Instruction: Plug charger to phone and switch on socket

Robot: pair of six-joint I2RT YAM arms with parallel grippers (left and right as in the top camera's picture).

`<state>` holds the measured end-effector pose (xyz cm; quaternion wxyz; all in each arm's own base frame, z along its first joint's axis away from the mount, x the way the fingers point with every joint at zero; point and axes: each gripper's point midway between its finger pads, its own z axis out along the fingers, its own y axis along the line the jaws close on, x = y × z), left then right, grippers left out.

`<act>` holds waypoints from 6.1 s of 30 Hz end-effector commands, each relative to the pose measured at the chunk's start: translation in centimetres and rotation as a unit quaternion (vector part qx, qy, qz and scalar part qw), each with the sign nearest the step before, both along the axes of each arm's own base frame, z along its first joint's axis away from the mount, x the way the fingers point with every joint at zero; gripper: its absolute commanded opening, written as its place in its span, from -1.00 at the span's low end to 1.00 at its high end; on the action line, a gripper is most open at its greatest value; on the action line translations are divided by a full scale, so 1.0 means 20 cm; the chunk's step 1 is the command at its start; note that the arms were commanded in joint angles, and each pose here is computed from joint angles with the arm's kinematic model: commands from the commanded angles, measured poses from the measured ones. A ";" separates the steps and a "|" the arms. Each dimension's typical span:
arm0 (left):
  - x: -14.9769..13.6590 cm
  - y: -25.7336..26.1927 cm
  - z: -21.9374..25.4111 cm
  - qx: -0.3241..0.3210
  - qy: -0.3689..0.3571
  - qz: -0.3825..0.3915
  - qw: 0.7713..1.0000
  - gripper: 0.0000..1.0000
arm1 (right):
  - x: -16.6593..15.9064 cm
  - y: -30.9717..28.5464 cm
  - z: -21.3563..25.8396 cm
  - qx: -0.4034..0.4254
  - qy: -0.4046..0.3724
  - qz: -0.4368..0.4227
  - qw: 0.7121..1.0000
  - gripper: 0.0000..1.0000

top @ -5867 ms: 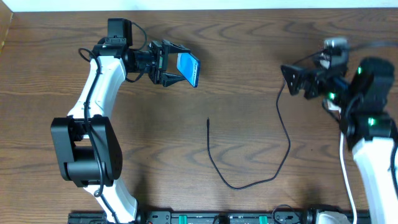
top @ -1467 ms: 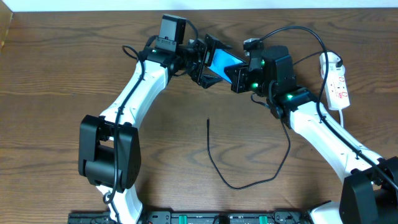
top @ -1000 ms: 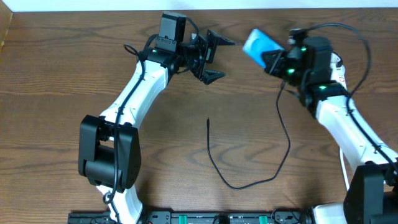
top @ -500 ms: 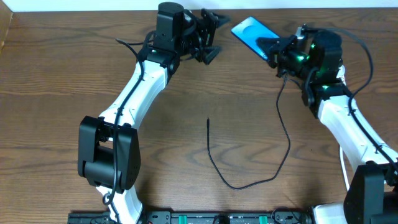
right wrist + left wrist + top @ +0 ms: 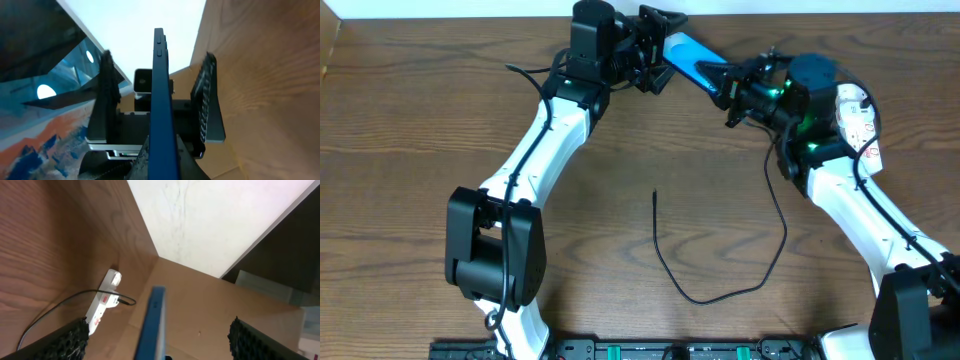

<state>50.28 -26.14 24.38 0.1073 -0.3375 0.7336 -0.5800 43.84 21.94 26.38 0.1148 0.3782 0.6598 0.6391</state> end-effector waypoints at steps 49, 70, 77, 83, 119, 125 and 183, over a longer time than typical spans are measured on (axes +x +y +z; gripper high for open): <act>0.02 0.35 0.15 -0.039 -0.021 -0.030 0.999 -0.86 | 0.03 -0.16 0.17 -0.058 -0.163 0.040 0.984 0.99; -0.19 0.90 0.00 0.041 -0.193 -0.154 0.968 -0.85 | 0.08 -0.25 0.08 -0.225 -0.171 0.043 0.958 0.98; -0.24 0.95 -0.12 0.089 -0.193 -0.161 0.964 -0.85 | 0.01 -0.17 -0.03 -0.354 -0.126 0.060 0.925 0.98; -0.31 1.00 -0.26 0.142 -0.158 -0.167 0.963 -0.86 | -0.11 -0.11 -0.24 -0.430 -0.071 0.092 0.895 0.99; -0.41 1.03 -0.32 0.167 -0.168 -0.202 0.950 -0.85 | -0.66 0.25 -1.25 -0.591 0.104 0.309 0.738 0.86; -0.41 1.03 -0.32 0.167 -0.167 -0.202 0.950 -0.86 | -0.67 0.28 -1.31 -0.591 0.105 0.313 0.736 0.79; -0.42 1.02 -0.32 0.165 -0.164 -0.203 0.951 -0.85 | -0.72 0.33 -1.34 -0.624 0.086 0.315 0.710 -0.67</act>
